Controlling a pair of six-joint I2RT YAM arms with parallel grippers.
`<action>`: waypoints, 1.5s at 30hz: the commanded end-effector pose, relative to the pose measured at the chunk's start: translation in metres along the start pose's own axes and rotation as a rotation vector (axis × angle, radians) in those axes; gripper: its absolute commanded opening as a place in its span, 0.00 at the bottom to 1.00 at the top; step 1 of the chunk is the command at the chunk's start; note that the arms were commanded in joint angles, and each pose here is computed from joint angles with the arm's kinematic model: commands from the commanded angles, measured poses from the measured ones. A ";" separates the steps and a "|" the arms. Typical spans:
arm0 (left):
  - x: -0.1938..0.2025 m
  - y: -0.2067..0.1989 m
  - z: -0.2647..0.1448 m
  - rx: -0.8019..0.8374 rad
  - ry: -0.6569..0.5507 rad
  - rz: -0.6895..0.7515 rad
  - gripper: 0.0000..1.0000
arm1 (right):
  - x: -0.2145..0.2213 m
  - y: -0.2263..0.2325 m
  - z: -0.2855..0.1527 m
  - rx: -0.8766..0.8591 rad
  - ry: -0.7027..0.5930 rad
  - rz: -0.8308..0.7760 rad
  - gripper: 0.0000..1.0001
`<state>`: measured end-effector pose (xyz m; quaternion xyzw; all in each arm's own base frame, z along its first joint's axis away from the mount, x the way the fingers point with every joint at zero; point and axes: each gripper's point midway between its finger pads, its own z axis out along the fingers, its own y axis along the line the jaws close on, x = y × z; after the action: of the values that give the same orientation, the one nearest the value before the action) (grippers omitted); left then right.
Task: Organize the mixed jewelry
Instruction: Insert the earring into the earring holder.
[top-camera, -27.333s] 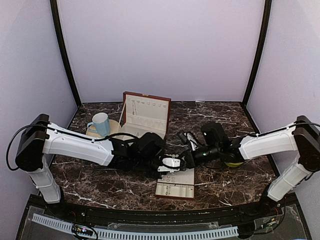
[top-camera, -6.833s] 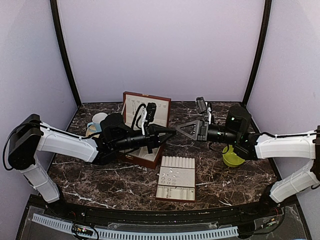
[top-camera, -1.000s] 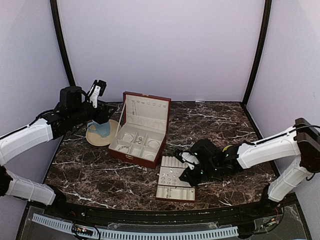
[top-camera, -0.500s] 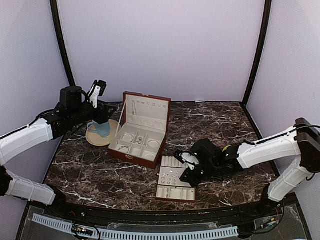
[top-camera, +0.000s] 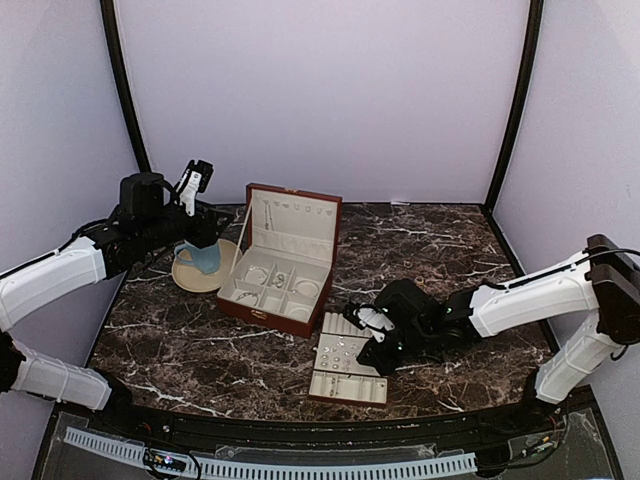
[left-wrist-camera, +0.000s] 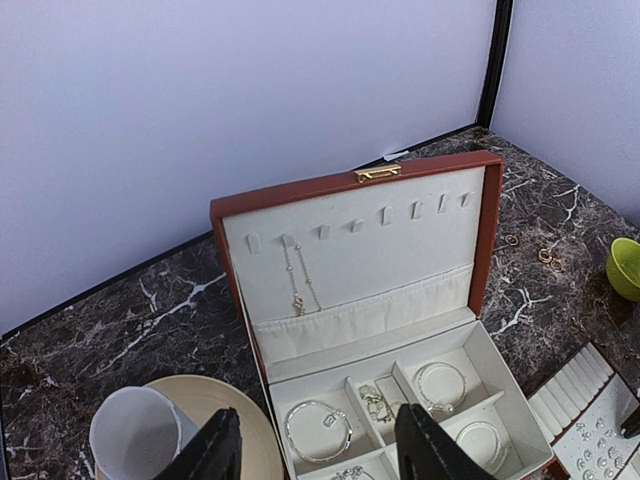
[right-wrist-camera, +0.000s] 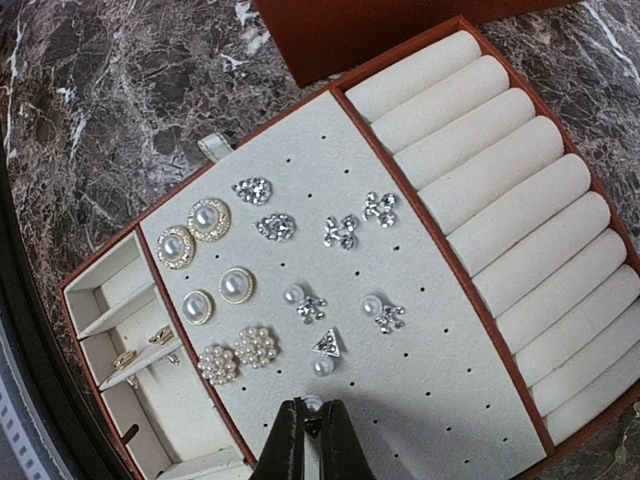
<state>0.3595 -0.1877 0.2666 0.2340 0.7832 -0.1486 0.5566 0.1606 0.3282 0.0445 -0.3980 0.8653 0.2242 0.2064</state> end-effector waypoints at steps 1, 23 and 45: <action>0.002 0.003 0.000 -0.013 -0.001 0.013 0.56 | 0.006 0.005 0.003 0.016 0.034 -0.045 0.02; 0.003 0.003 0.000 -0.012 0.001 0.013 0.56 | 0.007 0.015 0.004 0.150 0.060 -0.190 0.02; 0.000 0.003 -0.003 -0.015 -0.008 0.016 0.56 | -0.001 0.028 -0.004 0.150 0.034 -0.186 0.32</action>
<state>0.3606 -0.1871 0.2649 0.2342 0.7845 -0.1450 0.5557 0.1452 0.3394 0.0420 -0.4663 0.8439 0.1161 0.2386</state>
